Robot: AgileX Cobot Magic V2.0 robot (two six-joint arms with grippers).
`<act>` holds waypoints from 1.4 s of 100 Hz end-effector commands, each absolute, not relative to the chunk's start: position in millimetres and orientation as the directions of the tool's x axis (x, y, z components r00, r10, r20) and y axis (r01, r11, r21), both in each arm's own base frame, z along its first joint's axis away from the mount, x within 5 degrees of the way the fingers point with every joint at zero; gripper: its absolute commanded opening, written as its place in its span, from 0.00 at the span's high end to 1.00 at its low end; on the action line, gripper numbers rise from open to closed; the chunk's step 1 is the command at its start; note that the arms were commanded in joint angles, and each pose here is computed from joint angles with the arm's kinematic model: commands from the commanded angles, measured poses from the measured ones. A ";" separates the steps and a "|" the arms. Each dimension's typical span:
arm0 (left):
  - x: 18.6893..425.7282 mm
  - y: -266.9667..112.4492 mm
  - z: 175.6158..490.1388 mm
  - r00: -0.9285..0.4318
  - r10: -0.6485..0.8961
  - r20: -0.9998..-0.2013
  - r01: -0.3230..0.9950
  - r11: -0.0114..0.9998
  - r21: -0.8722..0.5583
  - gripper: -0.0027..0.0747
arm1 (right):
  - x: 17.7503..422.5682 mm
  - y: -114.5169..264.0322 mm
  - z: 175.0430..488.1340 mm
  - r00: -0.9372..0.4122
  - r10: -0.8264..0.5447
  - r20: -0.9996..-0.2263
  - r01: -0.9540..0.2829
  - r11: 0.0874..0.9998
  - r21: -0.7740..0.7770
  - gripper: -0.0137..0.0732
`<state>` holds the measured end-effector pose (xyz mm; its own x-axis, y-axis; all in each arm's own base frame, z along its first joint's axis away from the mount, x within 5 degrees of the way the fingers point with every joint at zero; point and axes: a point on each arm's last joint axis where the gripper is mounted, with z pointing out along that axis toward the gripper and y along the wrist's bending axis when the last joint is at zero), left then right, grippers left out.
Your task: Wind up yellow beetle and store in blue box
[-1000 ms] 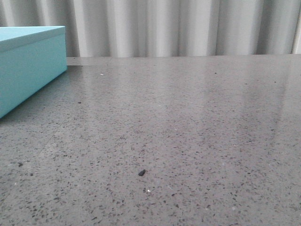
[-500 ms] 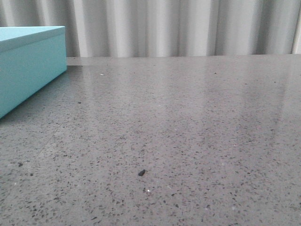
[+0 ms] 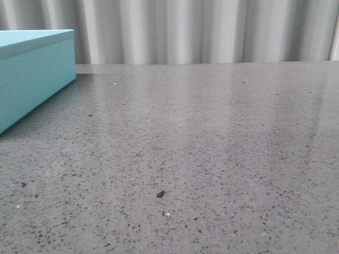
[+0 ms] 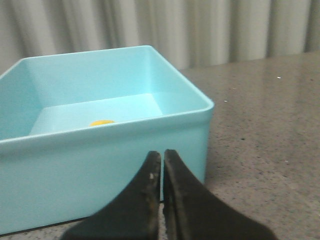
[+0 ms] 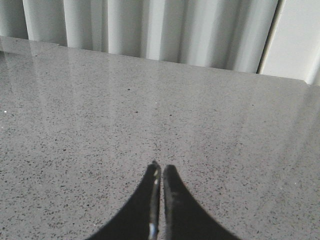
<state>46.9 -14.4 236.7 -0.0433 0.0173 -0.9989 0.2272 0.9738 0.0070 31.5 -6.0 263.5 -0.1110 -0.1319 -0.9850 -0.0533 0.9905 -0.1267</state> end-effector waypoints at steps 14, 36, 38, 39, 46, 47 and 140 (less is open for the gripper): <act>51.4 -7.9 219.1 0.111 -0.080 -0.991 0.157 0.986 -0.062 0.99 | 27.4 -6.1 277.5 -0.005 -0.143 -0.990 -0.045 0.989 -0.143 0.89; 54.3 -6.6 196.5 -0.027 -0.094 -0.995 0.120 0.988 -0.096 0.99 | 27.4 -6.1 277.5 -0.005 -0.143 -0.990 -0.045 0.989 -0.143 0.89; 54.3 -6.4 195.9 -0.033 -0.087 -0.996 0.116 0.989 -0.090 0.99 | 27.4 -6.1 277.5 -0.005 -0.143 -0.990 -0.045 0.989 -0.143 0.89; 54.3 -6.3 195.3 -0.039 -0.083 -0.996 0.115 0.990 -0.087 0.99 | 27.4 -6.1 277.5 -0.005 -0.143 -0.990 -0.045 0.989 -0.143 0.89; 54.2 -6.1 191.8 -0.077 -0.074 -0.994 0.110 0.991 -0.082 0.99 | 27.4 -6.1 277.5 -0.005 -0.143 -0.990 -0.045 0.989 -0.143 0.89; 54.1 -6.1 190.7 -0.088 -0.075 -0.993 0.109 0.991 -0.084 0.99 | 27.4 -6.1 277.5 -0.005 -0.143 -0.990 -0.045 0.989 -0.143 0.89; 53.0 -5.6 181.9 -0.185 -0.065 -0.981 0.097 0.992 -0.084 0.99 | 27.4 -6.1 277.5 -0.005 -0.143 -0.990 -0.045 0.989 -0.143 0.89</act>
